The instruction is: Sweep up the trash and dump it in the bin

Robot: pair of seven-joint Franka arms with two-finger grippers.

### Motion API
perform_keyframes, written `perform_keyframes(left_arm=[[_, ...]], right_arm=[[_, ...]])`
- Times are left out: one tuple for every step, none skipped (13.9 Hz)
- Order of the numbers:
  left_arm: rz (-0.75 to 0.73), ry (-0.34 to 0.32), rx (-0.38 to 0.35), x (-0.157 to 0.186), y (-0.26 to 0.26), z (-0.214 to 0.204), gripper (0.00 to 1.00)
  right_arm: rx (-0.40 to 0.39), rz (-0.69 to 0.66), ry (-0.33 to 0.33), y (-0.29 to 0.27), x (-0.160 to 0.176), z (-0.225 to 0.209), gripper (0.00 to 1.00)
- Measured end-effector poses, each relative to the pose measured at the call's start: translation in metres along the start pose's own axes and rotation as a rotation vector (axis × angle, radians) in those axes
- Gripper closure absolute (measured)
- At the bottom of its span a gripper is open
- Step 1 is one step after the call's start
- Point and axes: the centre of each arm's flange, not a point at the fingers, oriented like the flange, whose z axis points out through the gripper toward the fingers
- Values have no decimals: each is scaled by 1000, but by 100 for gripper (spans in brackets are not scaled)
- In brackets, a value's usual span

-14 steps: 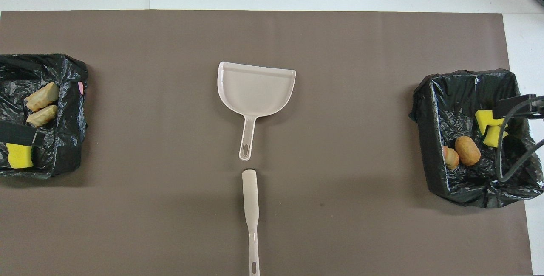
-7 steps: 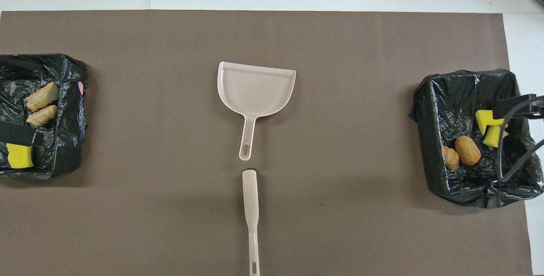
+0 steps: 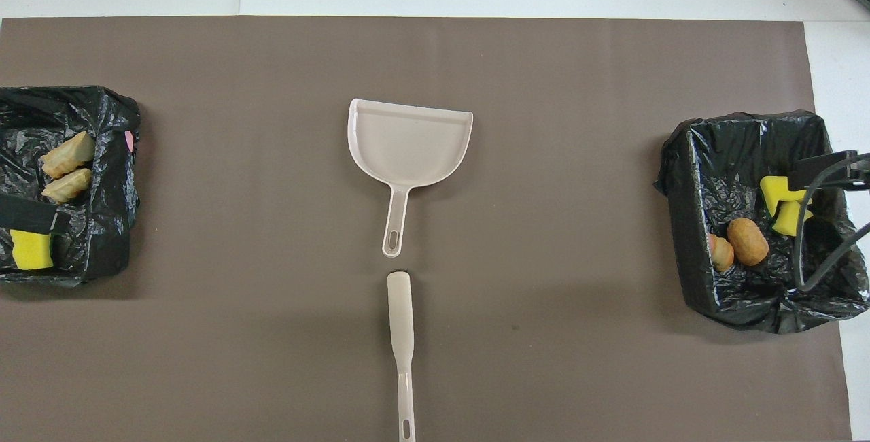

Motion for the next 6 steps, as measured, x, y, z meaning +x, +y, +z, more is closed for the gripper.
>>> perform_keyframes(left_arm=[[0, 0, 0, 0, 0, 0, 0], [0, 0, 0, 0, 0, 0, 0], [0, 0, 0, 0, 0, 0, 0], [0, 0, 0, 0, 0, 0, 0], [0, 0, 0, 0, 0, 0, 0], [0, 0, 0, 0, 0, 0, 0]], right_arm=[[0, -5, 3, -2, 0, -2, 0], [-1, -13, 4, -6, -2, -4, 0], [-1, -27, -7, -15, -8, -9, 0], [-3, -38, -21, -21, -15, -14, 0], [-4, -43, -30, -24, -21, -20, 0], [-4, -44, -39, -24, -27, -24, 0]])
